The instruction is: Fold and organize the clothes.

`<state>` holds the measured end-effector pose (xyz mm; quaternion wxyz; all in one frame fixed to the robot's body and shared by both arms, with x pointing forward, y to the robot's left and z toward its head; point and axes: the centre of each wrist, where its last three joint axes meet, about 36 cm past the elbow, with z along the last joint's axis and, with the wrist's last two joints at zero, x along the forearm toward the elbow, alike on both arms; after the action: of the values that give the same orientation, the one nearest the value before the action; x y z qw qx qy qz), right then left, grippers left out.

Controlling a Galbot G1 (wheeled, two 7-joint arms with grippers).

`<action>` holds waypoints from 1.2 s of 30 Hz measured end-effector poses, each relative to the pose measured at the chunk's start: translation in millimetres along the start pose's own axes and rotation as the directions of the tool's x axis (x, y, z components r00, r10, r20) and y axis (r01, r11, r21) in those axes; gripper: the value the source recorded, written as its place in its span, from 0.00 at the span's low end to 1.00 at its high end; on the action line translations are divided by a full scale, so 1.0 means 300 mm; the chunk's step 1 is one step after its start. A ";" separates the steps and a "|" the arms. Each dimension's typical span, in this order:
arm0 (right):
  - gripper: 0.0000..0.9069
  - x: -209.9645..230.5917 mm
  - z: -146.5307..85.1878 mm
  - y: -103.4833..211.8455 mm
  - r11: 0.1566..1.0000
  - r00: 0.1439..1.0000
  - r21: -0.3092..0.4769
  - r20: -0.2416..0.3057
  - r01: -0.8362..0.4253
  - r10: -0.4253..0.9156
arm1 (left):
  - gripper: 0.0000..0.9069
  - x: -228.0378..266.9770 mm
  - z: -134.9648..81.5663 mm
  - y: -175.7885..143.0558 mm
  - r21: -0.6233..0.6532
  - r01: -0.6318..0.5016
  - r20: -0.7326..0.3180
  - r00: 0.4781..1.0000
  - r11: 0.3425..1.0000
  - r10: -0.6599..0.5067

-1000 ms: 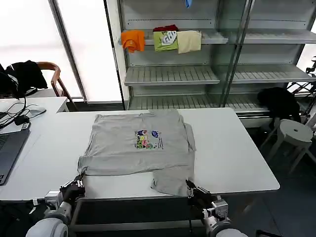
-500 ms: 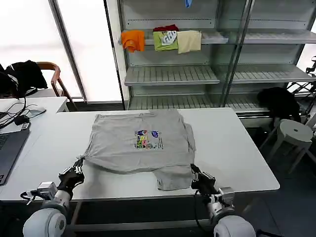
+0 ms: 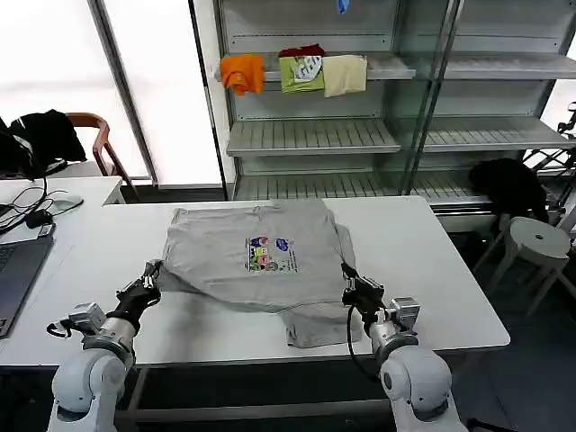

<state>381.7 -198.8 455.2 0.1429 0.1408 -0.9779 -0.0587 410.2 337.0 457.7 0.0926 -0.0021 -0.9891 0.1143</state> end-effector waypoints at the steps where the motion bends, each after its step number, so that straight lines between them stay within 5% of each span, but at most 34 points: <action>1: 1.00 0.010 0.010 -0.002 1.000 1.000 0.000 -0.009 0.003 -0.003 | 0.00 0.000 0.001 -0.001 0.000 -0.003 -0.001 1.000 1.000 0.003; 6: 1.00 0.064 0.052 -0.014 1.000 0.998 0.008 -0.053 0.015 -0.015 | 0.00 -0.002 0.011 -0.014 0.001 -0.018 -0.005 1.000 1.000 0.018; 7: 0.86 0.073 0.059 -0.014 1.000 0.998 0.011 -0.061 0.018 -0.018 | 0.00 -0.002 0.013 -0.017 0.000 -0.020 -0.005 1.000 1.000 0.020; 8: 0.00 0.079 0.065 -0.014 1.000 0.998 0.013 -0.067 0.020 -0.019 | 0.00 -0.002 0.014 -0.018 0.000 -0.022 -0.005 1.000 1.000 0.022; 24: 0.00 0.082 0.104 0.020 0.999 0.997 0.020 -0.071 0.034 -0.033 | 0.00 0.007 0.024 -0.013 -0.008 -0.019 0.003 1.000 1.000 0.019; 36: 0.00 0.021 0.054 0.000 1.000 1.000 0.004 -0.026 -0.012 0.012 | 0.00 -0.023 0.020 -0.026 -0.008 -0.023 0.009 1.000 1.000 0.023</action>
<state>371.1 -199.4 441.5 0.1556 0.1361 -0.9769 -0.0542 416.0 328.0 452.3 0.0865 -0.0132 -0.9899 0.1112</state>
